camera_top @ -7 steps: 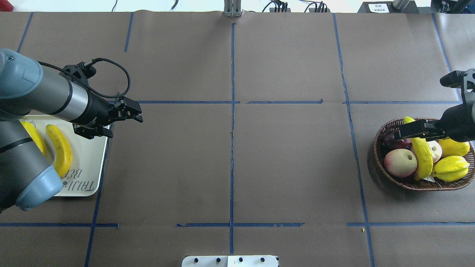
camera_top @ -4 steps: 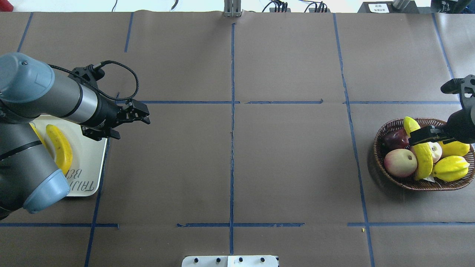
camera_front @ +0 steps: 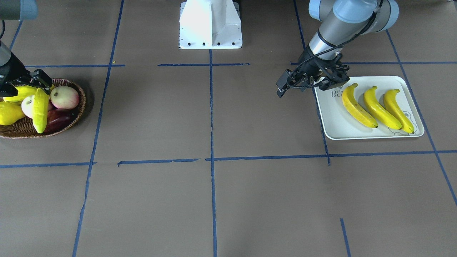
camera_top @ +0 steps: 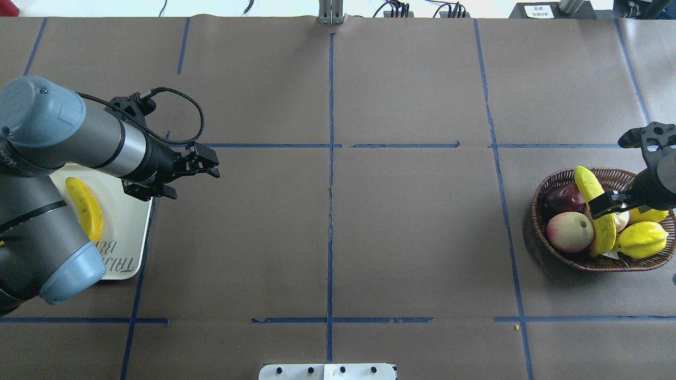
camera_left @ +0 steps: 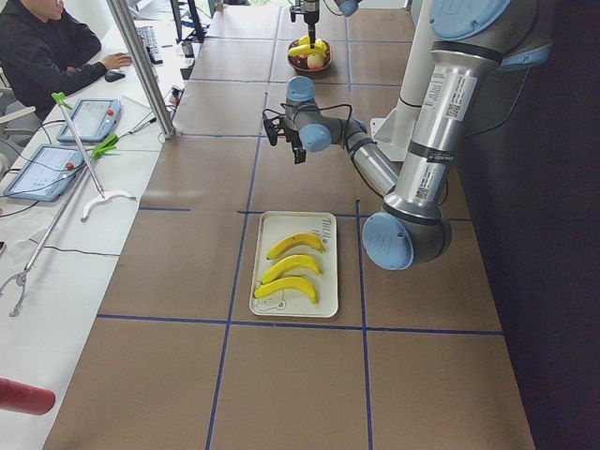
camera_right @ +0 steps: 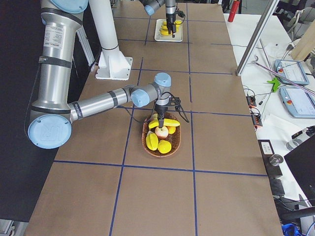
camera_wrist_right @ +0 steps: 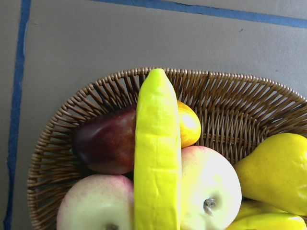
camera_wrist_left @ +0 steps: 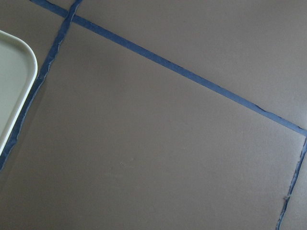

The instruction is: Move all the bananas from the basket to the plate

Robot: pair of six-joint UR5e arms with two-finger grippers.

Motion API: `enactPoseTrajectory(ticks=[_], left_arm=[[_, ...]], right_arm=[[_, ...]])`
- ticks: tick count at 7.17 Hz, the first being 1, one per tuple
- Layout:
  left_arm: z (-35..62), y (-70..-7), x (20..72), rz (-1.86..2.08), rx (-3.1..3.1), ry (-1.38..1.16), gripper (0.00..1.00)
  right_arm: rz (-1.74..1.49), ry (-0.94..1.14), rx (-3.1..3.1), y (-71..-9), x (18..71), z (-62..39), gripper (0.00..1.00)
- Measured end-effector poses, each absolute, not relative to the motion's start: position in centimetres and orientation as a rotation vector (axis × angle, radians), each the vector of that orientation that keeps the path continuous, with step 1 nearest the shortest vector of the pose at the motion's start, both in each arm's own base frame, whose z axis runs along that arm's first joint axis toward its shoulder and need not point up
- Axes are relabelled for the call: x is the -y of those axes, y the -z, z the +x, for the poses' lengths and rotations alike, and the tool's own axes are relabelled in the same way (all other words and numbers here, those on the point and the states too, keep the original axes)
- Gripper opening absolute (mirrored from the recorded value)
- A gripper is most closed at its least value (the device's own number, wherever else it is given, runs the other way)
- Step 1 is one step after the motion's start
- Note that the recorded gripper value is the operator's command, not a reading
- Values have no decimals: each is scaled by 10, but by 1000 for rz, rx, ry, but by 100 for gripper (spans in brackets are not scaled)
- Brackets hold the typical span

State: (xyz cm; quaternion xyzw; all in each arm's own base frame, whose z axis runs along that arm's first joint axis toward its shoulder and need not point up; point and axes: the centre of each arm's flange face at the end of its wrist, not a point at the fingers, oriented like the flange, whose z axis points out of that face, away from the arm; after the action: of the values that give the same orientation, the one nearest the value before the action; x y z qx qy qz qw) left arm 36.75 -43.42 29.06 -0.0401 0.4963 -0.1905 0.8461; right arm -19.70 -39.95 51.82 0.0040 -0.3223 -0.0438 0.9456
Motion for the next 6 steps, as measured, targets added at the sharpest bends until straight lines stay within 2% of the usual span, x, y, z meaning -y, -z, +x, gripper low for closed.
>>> enactPoseTrajectory(ticks=[2,3,4,6], left_arm=[[373,-287,434,-87,-1050,394,99],[376,-287,433,-89,-1050,390,99],[377,-286,433,-89,-1050,388,99],[378,-284,433,-88,-1053,386,99]], right_arm=[[-14,112,648,-525,395,-210,97],[-20,122,648,-526,393,-216,77],[-23,127,650,-526,392,-218,48],[-29,129,651,-528,389,-216,8]])
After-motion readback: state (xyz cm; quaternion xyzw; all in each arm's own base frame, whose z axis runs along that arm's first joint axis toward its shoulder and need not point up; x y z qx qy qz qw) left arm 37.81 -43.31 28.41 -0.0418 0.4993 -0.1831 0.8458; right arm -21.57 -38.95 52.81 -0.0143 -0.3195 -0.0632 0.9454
